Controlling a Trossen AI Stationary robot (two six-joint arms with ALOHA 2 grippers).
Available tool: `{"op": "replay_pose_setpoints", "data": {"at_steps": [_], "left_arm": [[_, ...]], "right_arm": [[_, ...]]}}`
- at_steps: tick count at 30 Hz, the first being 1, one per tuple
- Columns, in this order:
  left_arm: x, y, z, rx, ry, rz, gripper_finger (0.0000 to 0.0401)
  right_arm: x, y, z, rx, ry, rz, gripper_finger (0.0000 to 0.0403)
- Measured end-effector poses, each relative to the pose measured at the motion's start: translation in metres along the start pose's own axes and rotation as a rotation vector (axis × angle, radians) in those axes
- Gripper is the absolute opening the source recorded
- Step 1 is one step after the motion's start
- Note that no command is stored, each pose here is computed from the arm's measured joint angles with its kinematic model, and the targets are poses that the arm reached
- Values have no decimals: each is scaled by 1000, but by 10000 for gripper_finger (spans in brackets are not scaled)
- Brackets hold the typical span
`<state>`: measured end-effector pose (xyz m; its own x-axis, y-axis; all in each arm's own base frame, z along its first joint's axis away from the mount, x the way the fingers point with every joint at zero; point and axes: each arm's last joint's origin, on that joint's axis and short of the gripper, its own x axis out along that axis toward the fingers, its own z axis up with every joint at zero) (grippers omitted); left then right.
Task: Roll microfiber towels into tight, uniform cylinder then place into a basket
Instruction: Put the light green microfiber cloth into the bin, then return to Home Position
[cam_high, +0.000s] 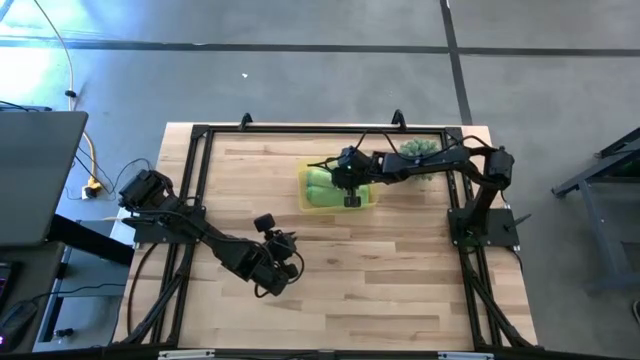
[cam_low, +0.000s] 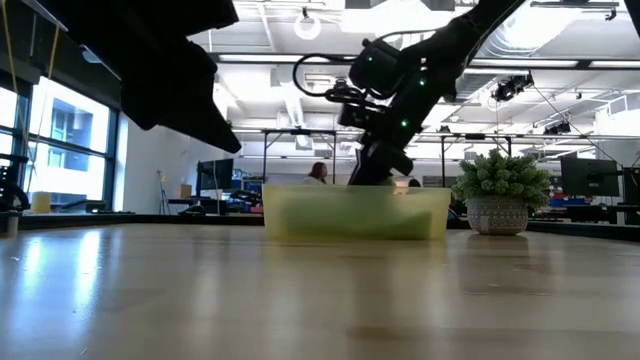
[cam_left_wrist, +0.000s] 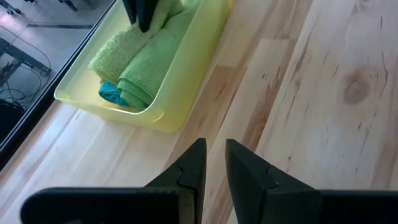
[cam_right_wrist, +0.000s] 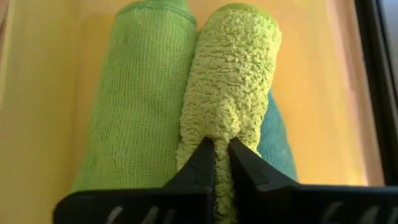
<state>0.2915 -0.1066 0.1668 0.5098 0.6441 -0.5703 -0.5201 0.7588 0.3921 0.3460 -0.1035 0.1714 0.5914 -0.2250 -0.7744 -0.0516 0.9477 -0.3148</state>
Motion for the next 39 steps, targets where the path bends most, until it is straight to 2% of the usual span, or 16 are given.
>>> {"op": "replay_pose_setpoints", "data": {"at_steps": [5, 11, 13, 18, 24, 28, 30, 33, 36, 39], "left_arm": [[0, 0, 0, 0, 3, -3, 51], [0, 0, 0, -3, 3, -4, 51], [0, 0, 0, -14, 3, -3, 51], [-3, 2, 4, -54, -2, -11, 51], [-17, 7, 27, -59, -12, -51, 51], [-33, 20, 43, -35, -36, -81, 51], [-44, 35, 48, -37, -51, -81, 51], [-60, 60, 52, -112, -67, -66, 51], [-77, 87, 47, -186, -68, -83, 51], [-92, 106, 31, -197, -52, -146, 51]], "right_arm": [[0, 2, -1, 15, -3, 45, 35], [0, 3, -2, 23, -4, 59, 151], [-3, 3, -2, 74, 8, 63, 187], [-31, -3, 9, 147, 33, 86, 238], [-81, -5, 18, 163, -33, 115, 241], [-119, -4, 14, 210, -39, 153, 231], [-135, -2, 10, 241, -50, 215, 225], [-154, 5, 8, 288, -68, 310, 217], [-160, 18, -1, 298, -116, 326, 210], [-155, 38, -21, 319, -156, 348, 204]]}}
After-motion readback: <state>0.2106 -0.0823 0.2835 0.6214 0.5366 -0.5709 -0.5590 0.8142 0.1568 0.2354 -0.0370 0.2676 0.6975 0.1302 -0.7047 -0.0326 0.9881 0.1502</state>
